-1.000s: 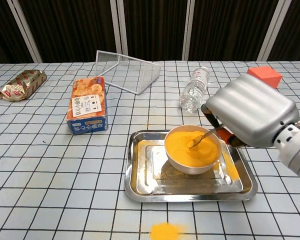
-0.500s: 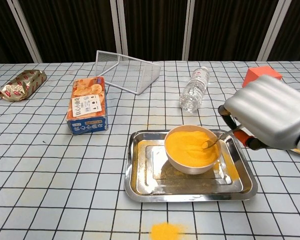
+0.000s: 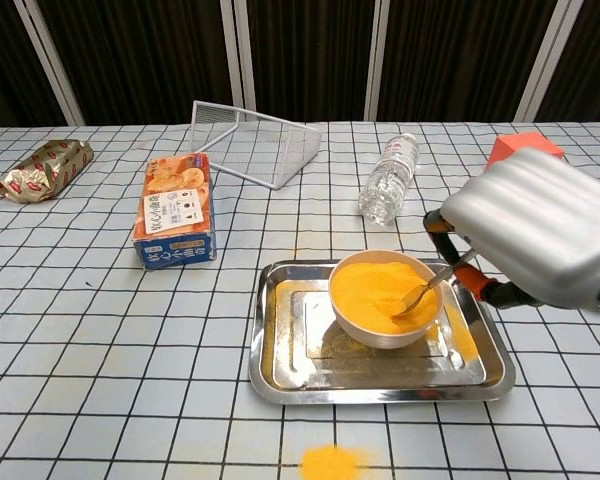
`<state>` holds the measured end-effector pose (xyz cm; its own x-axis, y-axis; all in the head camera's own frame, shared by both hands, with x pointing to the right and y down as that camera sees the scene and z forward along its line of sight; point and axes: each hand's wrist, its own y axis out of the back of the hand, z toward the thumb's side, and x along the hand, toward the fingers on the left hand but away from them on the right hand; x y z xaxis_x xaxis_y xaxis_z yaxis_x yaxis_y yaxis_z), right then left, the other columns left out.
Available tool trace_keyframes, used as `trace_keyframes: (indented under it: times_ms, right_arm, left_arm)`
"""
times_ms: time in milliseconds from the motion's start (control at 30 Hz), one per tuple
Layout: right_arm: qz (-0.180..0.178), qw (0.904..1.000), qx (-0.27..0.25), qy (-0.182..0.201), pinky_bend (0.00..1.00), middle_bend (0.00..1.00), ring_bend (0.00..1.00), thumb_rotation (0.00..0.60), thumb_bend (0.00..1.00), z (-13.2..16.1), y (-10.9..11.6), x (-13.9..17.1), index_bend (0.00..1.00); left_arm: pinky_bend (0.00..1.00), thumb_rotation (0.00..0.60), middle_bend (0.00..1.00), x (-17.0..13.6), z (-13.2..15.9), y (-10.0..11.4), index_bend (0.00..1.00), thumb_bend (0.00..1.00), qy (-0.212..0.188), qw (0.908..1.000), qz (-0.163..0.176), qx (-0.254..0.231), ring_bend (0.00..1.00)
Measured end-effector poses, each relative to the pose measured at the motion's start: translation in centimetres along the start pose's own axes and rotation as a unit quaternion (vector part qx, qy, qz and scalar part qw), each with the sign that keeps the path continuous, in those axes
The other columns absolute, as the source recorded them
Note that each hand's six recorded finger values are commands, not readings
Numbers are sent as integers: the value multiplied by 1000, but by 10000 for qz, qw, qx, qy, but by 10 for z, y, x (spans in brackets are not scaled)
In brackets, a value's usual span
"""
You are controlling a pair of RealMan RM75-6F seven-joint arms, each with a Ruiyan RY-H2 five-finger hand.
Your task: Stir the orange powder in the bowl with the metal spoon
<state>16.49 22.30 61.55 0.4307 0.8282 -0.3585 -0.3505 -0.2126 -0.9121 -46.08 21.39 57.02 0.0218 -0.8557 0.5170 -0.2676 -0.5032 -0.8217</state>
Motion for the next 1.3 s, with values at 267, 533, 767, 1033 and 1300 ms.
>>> trace_keyframes:
  times_ms: [267, 533, 767, 1033, 1300]
  right_arm:
    - [38, 9999, 110, 36, 821, 817, 782, 600, 921, 2, -2, 3, 1000]
    - [115, 9998, 137, -69, 821, 817, 782, 600, 921, -1, -7, -3, 1000]
    - [192, 9996, 77, -184, 821, 817, 782, 600, 921, 2, -14, -15, 1000]
    - [127, 9998, -74, -150, 821, 817, 782, 600, 921, 15, -10, -27, 1000]
    - [48, 9998, -94, -140, 821, 817, 782, 600, 921, 26, -6, -38, 1000]
  left_arm:
    - [0, 600, 0, 0, 0, 0, 0, 10, 2, 10000, -2, -1, 0]
    - [0, 600, 0, 0, 0, 0, 0, 9, 1, 10000, 6, -1, 0]
    - [0, 600, 0, 0, 0, 0, 0, 9, -11, 10000, -4, 6, 0]
    - [0, 600, 0, 0, 0, 0, 0, 9, -19, 10000, -19, 0, 0]
    - [0, 600, 0, -1, 0, 0, 0, 9, -25, 10000, -14, -15, 0]
